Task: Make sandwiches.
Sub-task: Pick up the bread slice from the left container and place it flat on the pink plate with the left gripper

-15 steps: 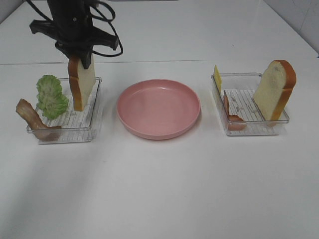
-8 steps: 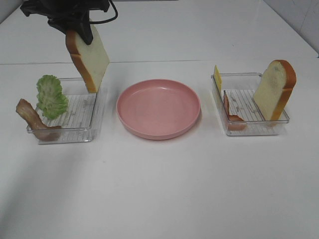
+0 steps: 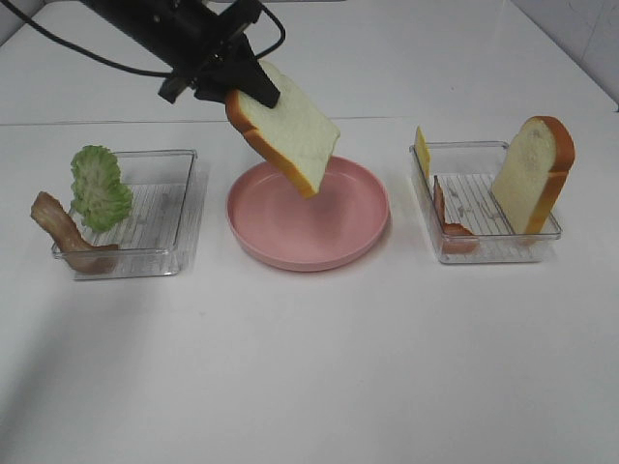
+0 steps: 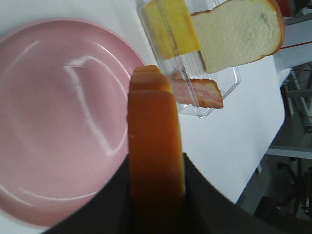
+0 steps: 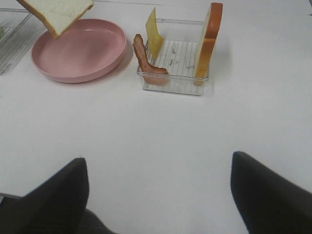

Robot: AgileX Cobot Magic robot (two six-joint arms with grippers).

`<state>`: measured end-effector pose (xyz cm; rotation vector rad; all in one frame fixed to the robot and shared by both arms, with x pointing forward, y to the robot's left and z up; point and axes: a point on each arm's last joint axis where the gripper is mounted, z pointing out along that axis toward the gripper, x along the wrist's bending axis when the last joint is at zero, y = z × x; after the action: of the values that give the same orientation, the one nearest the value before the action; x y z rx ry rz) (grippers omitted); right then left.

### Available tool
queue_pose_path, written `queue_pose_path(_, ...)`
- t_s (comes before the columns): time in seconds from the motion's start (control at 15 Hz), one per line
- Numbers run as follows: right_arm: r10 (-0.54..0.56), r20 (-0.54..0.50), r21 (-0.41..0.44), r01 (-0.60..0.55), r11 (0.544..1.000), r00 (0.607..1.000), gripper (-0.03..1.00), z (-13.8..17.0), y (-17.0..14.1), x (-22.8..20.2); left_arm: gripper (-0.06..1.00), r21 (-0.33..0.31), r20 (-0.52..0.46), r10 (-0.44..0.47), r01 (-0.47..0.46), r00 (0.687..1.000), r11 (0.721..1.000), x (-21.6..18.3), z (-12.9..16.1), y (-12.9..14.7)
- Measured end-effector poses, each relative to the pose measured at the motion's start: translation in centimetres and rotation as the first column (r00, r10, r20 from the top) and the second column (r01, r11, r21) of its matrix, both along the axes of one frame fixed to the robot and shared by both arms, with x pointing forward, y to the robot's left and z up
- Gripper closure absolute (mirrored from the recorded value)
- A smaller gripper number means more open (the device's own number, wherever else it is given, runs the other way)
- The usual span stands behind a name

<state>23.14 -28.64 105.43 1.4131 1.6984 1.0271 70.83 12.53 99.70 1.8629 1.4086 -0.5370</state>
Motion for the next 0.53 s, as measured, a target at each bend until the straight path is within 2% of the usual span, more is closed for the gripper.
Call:
queue_pose_path(0.2,0.0,0.0,0.0,0.0,1.0,1.0,0.2,0.0,0.0,0.0,0.74,-0.074,-0.052,0.004,-0.008,0.999,0.997,1.0,-4.0,-0.7)
queue_pose_path(0.4,0.0,0.0,0.0,0.0,1.0,1.0,0.2,0.0,0.0,0.0,0.74,-0.094,-0.101,0.054,-0.063,0.993,0.994,1.8,-7.5,-1.0)
queue_pose_path(0.53,0.0,0.0,0.0,0.0,1.0,1.0,0.2,0.0,0.0,0.0,0.74,-0.102,-0.122,0.054,-0.067,0.991,0.993,1.8,-8.4,-1.2)
